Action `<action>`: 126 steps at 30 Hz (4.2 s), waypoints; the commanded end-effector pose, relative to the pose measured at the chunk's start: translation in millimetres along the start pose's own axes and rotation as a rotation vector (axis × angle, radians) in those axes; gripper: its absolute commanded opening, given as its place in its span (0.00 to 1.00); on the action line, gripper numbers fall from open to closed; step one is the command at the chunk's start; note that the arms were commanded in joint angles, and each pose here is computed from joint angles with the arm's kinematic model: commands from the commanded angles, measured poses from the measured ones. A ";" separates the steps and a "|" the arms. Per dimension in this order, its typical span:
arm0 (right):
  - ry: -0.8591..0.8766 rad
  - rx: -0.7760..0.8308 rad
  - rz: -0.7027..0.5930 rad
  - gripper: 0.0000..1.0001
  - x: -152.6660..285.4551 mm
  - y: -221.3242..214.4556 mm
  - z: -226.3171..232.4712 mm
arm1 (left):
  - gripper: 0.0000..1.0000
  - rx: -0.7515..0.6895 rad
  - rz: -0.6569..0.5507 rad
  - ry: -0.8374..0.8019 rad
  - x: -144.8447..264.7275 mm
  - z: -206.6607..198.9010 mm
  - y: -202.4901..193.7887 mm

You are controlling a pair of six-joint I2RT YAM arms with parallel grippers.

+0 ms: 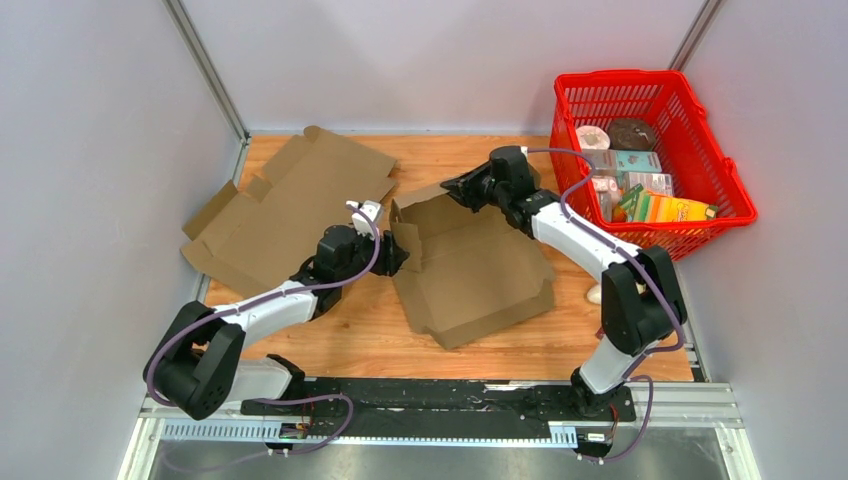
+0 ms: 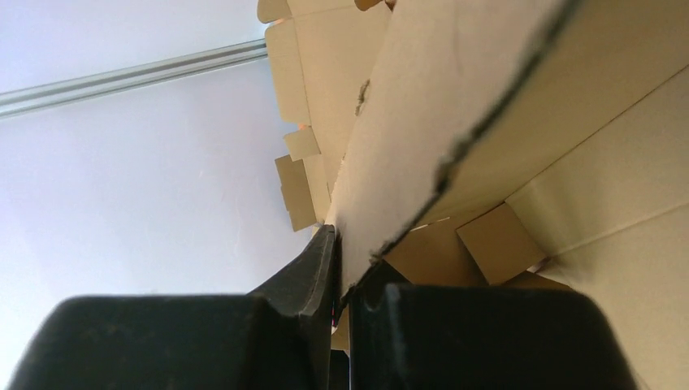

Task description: Fold the paper box

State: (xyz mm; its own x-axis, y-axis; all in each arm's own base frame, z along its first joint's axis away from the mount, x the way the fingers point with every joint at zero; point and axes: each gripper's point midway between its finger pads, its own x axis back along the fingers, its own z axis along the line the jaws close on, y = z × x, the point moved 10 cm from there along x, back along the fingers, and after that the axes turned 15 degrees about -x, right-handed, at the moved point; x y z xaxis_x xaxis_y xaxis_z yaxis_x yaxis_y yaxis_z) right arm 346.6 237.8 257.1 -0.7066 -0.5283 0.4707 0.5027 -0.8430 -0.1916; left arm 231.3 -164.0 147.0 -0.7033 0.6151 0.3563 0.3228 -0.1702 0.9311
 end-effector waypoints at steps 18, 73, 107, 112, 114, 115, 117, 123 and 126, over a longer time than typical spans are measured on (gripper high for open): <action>0.067 0.073 -0.088 0.04 22.7 -41.2 -38.7 | 0.36 -0.009 -0.216 0.178 -6.8 -24.7 22.9; -0.036 0.194 -0.141 0.13 49.6 -1.2 -63.4 | 0.46 0.001 -0.237 0.358 -40.4 -64.3 27.3; -0.122 0.100 -0.044 0.12 39.2 -19.2 -72.9 | 0.00 -0.037 -0.185 0.664 -54.1 -48.2 29.5; -0.135 0.074 -0.021 0.12 35.4 -21.4 -73.5 | 0.30 -0.083 -0.153 0.687 -60.6 -48.0 27.2; -0.134 0.067 -0.021 0.12 36.4 -22.1 -73.1 | 0.35 -0.100 -0.138 0.738 -61.8 -47.4 29.2; -0.132 0.064 -0.023 0.12 36.7 -22.1 -72.6 | 0.31 -0.112 -0.121 0.759 -63.7 -47.8 26.8; -0.124 0.051 -0.028 0.12 39.7 -22.8 -71.1 | 0.00 -0.161 -0.072 0.859 -62.9 -47.0 31.0; -0.112 0.041 -0.025 0.12 41.2 -24.3 -66.4 | 0.01 -0.176 -0.085 0.809 -68.9 -57.8 26.6; -0.131 0.022 0.000 0.12 37.6 -26.0 -68.2 | 0.30 -0.148 -0.117 0.761 -66.7 -59.0 22.3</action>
State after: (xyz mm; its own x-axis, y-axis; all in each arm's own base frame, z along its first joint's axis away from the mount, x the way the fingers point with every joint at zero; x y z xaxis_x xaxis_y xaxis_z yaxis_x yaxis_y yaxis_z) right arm 291.9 225.1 244.0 -0.7721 -0.4556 0.4431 0.4385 -0.8866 -0.1475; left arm 251.3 -251.6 142.8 -0.9751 -0.1170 0.1883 0.2150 -0.2922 0.9319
